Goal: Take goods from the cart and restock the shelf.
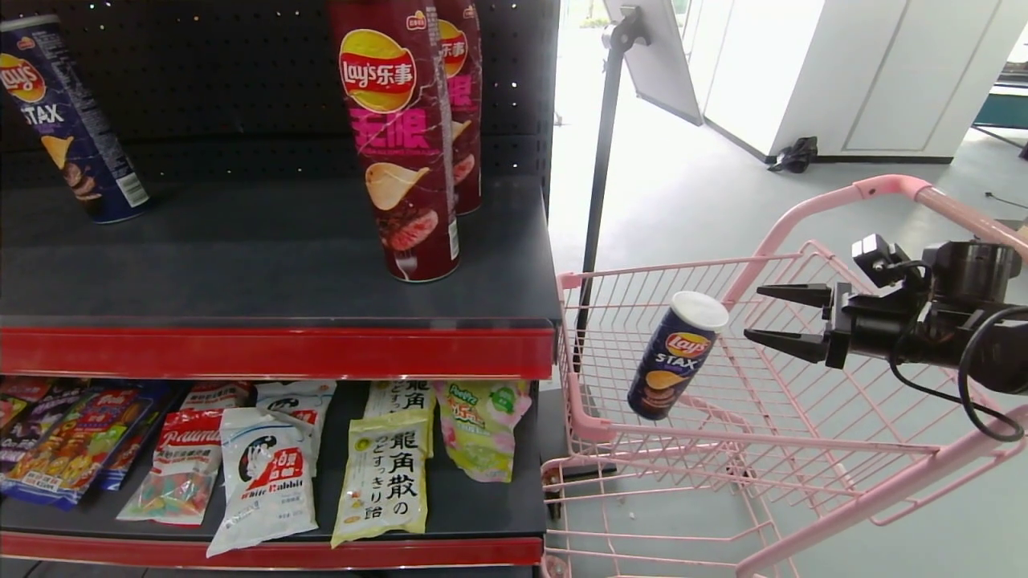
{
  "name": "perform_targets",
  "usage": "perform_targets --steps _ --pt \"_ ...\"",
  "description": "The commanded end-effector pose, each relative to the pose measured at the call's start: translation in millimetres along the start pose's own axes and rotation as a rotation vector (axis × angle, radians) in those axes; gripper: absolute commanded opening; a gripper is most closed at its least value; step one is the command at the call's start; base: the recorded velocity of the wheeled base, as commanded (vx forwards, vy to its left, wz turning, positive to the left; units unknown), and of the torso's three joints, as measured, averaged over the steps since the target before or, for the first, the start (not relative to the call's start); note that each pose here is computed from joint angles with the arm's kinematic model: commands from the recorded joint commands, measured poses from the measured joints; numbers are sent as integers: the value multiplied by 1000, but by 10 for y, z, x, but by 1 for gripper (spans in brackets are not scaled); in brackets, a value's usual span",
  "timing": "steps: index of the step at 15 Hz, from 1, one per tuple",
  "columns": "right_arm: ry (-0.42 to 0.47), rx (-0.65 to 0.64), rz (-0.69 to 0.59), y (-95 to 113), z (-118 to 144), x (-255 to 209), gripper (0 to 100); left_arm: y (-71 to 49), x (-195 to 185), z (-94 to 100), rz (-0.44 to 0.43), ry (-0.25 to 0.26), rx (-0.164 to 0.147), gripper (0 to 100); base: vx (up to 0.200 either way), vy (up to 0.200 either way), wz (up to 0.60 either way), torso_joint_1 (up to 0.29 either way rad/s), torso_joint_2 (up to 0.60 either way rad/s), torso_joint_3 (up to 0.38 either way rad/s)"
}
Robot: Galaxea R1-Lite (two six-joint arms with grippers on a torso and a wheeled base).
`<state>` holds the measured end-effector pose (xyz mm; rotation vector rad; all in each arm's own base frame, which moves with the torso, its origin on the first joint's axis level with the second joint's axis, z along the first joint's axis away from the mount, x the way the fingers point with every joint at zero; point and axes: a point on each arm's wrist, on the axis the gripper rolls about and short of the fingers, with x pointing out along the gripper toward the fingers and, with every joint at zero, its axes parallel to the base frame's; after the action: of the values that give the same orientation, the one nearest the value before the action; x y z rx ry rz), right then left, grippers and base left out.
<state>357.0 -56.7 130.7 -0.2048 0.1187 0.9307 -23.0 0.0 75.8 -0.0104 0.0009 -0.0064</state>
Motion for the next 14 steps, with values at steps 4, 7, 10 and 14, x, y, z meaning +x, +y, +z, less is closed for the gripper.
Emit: perform_targets --steps 4,7,10,14 --pt "21 43 51 -3 -201 236 100 0 2 -2 0 2 0 100 0 0 0 0 0 0" --pt "24 48 66 -105 -308 383 100 0 2 -2 0 2 0 100 0 0 0 0 0 0" --pt "36 72 74 -175 -483 466 100 0 2 -2 0 2 0 100 0 0 0 0 0 0" --pt "57 108 83 -187 -683 538 100 0 1 2 0 1 0 100 0 0 0 0 0 0"
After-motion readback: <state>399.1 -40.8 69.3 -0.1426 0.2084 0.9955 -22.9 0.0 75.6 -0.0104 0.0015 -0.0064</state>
